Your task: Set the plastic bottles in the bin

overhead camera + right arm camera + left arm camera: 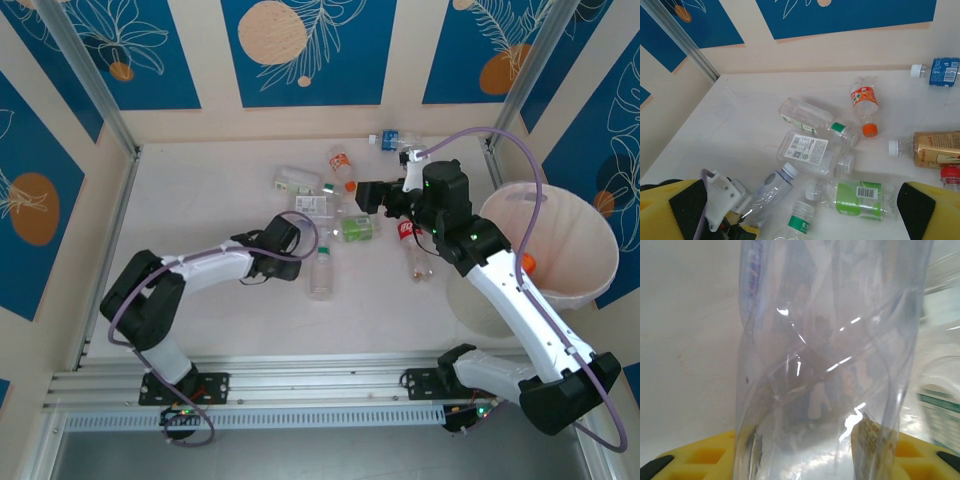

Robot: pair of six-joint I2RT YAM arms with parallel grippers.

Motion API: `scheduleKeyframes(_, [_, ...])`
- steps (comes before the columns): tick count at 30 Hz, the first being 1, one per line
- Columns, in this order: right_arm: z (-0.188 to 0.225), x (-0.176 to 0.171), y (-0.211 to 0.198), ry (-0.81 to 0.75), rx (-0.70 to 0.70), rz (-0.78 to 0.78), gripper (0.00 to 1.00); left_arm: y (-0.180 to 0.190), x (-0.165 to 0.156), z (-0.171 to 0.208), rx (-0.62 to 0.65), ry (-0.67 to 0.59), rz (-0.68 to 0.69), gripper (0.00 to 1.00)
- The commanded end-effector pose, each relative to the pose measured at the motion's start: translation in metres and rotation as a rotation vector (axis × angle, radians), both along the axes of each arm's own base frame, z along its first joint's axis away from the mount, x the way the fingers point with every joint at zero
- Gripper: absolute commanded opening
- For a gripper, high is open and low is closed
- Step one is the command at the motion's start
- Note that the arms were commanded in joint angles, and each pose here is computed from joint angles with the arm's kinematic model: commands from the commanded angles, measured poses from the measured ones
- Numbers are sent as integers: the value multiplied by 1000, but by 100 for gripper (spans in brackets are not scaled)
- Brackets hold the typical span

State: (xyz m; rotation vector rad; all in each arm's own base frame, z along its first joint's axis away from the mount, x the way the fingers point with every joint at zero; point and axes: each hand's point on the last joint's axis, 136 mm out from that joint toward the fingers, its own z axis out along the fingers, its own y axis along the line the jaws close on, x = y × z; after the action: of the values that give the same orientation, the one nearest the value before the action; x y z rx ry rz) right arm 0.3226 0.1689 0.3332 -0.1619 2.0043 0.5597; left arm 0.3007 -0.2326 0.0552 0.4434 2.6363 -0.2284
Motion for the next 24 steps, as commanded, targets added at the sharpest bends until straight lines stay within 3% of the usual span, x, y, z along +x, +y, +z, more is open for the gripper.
scheduleKeyframes(1, [10, 1, 0, -10, 30, -22, 99, -30, -1, 49, -173, -81, -103, 33])
scheduleKeyframes(7, [-7, 5, 12, 66, 123, -12, 99, -65, 2, 117, -429, -205, -195, 34])
scheduleKeyframes(13, [-14, 4, 43, 176, 263, 102, 100, -99, -6, 171, -672, -283, -329, 34])
scheduleKeyframes(17, [-12, 5, 57, 220, 363, 166, 100, -111, -10, 187, -761, -292, -384, 34])
scheduleKeyframes(24, [-34, 15, 68, 319, 376, 169, 100, -121, -19, 196, -840, -283, -448, 35])
